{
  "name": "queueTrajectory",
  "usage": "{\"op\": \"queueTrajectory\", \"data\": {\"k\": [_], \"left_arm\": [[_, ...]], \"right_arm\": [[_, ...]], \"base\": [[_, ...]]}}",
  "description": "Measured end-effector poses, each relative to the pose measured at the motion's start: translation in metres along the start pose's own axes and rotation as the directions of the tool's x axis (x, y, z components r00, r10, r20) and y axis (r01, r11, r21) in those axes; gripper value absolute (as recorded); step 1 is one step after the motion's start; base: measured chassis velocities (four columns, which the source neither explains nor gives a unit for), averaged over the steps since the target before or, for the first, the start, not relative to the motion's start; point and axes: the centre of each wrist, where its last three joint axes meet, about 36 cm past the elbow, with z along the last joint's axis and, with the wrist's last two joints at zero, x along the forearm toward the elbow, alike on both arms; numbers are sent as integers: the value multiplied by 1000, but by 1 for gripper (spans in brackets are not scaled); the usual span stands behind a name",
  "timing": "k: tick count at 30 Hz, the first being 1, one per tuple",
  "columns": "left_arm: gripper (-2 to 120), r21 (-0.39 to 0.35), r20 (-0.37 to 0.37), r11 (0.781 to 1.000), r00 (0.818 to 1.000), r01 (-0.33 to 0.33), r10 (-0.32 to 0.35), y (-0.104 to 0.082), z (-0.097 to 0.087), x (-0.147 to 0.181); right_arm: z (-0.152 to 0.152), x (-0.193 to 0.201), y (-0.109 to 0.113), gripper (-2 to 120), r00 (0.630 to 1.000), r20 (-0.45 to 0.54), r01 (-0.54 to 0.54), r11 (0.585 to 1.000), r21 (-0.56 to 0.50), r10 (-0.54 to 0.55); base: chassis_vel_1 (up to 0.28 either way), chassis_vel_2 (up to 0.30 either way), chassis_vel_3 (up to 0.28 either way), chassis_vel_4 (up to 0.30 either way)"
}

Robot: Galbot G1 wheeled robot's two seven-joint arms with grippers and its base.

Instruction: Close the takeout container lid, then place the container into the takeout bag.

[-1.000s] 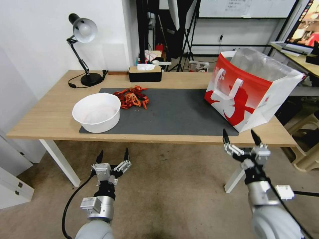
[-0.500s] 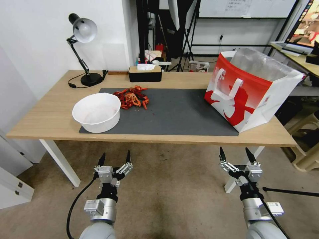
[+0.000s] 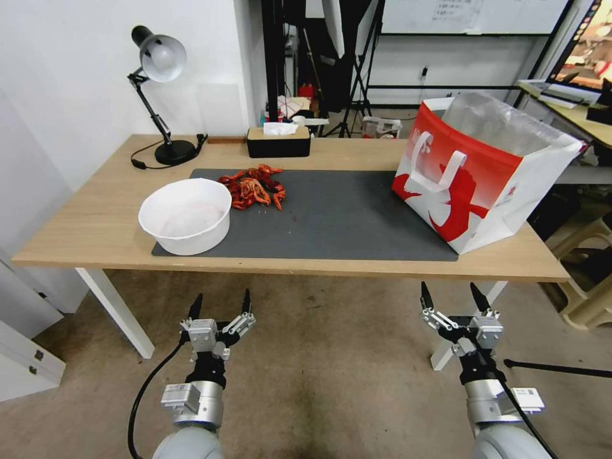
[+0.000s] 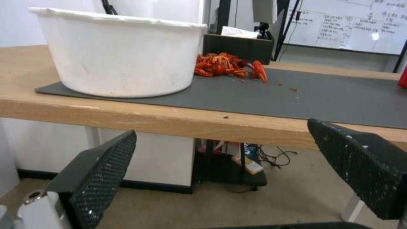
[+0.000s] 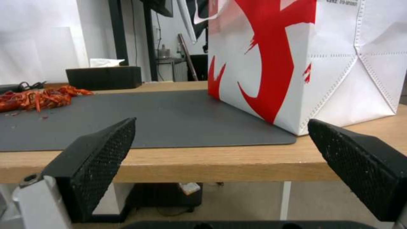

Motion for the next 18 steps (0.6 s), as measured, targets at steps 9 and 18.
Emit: {"op": "queueTrajectory", "data": {"k": [9, 18], "left_arm": [[100, 0, -1, 1000, 1000, 0, 0, 0, 0, 0], [100, 0, -1, 1000, 1000, 0, 0, 0, 0, 0]], "right_arm": [[0, 0, 0, 100, 1000, 0, 0, 1000, 0, 0], [-1, -1, 0, 100, 1000, 0, 0, 1000, 0, 0]], "base": [[0, 0, 0, 0], [0, 0, 0, 0]]}}
